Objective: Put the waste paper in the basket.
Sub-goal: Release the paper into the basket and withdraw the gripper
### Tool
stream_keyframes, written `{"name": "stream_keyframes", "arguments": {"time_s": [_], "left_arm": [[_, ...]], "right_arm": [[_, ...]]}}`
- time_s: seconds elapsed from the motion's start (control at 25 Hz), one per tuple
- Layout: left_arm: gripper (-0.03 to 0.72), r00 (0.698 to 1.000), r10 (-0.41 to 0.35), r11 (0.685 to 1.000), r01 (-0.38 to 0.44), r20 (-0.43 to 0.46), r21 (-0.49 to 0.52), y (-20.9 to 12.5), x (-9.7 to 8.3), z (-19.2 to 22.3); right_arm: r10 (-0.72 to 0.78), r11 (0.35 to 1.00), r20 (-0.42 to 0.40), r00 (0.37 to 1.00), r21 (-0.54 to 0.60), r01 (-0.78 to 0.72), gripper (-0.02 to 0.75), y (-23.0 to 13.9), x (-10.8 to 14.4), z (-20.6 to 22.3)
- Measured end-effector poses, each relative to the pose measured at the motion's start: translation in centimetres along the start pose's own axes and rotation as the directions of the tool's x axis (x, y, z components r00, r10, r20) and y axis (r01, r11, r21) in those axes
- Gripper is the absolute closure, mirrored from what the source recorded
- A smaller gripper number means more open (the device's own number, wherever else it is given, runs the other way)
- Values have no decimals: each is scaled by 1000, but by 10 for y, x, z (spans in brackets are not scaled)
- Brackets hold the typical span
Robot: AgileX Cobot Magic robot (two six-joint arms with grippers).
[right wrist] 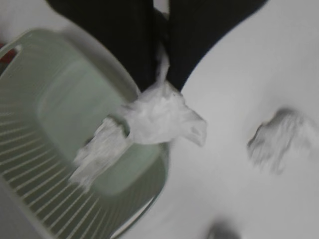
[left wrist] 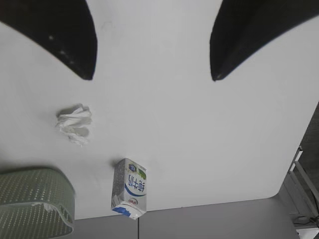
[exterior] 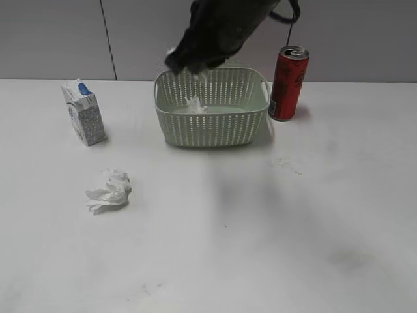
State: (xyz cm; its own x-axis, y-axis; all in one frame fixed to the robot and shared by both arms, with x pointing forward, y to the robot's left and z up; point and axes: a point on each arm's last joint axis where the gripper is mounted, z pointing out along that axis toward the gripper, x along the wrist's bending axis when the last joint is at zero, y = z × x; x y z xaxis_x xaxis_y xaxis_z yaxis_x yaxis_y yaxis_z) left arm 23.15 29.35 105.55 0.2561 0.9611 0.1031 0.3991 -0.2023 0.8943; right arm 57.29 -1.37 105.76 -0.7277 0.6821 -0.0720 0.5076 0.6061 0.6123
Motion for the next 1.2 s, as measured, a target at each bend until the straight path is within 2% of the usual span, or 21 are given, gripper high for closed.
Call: {"name": "stream_keyframes", "arguments": {"time_s": [0.2,0.32,0.4,0.48,0.64,0.68,0.84,0.92,1.08,1.2], "left_arm": [[153,1000,0,1000,0,0,0,0,0,0],[153,1000,0,1000,0,0,0,0,0,0],[153,1000,0,1000,0,0,0,0,0,0],[153,1000,0,1000,0,0,0,0,0,0],[153,1000,0,1000,0,0,0,0,0,0],[153,1000,0,1000,0,0,0,0,0,0],[153,1000,0,1000,0,0,0,0,0,0],[153,1000,0,1000,0,0,0,0,0,0],[153,1000,0,1000,0,0,0,0,0,0],[153,1000,0,1000,0,0,0,0,0,0]], "right_arm": [[175,968,83,981,-198,-155,732,11,-53,8],[261,949,107,959,-208,-235,729,-1,-78,36],[283,948,118,952,-182,-259,691,-11,-88,55],[297,949,121,947,-149,-279,577,-21,-91,75],[309,950,116,944,-88,-300,183,-37,-90,103],[310,950,116,944,-80,-302,150,-39,-90,107],[324,946,109,940,-70,-318,142,-40,-89,107],[333,943,104,937,-29,-332,146,-39,-88,102],[355,930,92,930,69,-362,146,-21,-92,64],[363,914,105,926,153,-376,146,-17,-110,36]]}}
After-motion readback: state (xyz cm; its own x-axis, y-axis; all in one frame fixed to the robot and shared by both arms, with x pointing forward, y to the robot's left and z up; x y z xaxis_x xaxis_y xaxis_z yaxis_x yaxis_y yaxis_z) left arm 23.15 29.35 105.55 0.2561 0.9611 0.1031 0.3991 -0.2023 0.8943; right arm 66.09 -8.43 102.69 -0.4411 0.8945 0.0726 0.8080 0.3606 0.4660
